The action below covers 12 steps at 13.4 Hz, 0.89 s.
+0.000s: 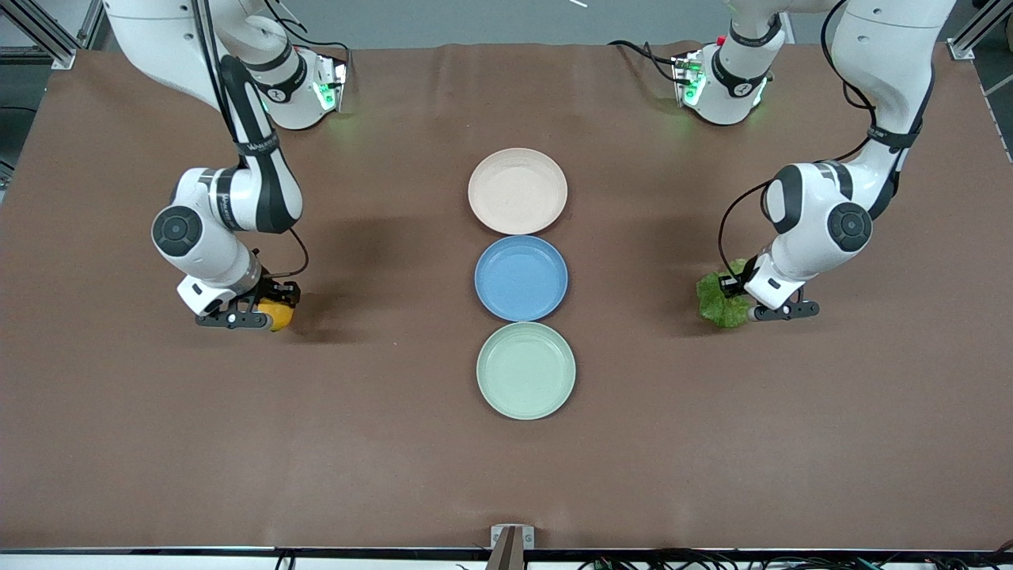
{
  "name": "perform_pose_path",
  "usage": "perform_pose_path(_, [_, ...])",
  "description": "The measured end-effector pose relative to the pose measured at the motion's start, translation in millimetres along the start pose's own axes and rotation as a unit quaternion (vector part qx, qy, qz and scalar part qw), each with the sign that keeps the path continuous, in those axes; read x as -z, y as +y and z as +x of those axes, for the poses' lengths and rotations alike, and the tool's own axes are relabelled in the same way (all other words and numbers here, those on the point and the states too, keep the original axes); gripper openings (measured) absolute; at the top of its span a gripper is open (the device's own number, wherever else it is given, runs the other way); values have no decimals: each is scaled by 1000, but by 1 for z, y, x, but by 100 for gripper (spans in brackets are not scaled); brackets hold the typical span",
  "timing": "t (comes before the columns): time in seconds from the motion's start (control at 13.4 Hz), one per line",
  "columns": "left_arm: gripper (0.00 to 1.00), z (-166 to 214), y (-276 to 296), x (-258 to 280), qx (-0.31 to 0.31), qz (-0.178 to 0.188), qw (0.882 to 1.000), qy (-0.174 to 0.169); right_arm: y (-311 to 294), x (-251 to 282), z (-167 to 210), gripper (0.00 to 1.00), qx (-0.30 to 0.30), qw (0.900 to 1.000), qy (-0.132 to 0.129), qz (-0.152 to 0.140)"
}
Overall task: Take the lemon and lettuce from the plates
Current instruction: 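Lower the lettuce onto the table and open the left gripper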
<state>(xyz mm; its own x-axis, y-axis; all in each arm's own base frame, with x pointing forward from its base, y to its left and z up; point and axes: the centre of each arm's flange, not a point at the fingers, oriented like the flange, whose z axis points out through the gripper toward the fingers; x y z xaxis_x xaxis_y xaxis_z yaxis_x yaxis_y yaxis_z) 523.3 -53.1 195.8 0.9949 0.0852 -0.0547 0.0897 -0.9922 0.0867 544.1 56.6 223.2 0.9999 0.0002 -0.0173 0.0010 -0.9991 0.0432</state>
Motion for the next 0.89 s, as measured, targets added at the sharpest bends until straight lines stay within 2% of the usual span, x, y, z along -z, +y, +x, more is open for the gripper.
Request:
perform_pose_path(0.07, [18, 0, 0, -1, -2, 0, 1000, 1, 2, -8, -1, 64, 5, 1000, -3, 7])
perform_pose_path(0.37, [60, 9, 6, 31, -8, -5, 1000, 17, 9, -27, -4, 64, 23, 999, -12, 28])
perform_pose_path(0.52, [80, 10, 11, 71, -12, -9, 1000, -6, 9, -27, -4, 64, 25, 999, -13, 29])
perform_pose_path(0.67, [100, 11, 7, 133, -15, -12, 999, -28, 9, -27, -4, 64, 27, 999, -13, 29])
perform_pose_path(0.75, [100, 10, 3, 169, -19, -10, 999, -37, 9, -28, -4, 69, 28, 999, -14, 29])
perform_pose_path(0.89, [100, 9, 2, 237, -29, -1, 998, -50, 6, -26, -1, 90, 31, 999, -22, 33])
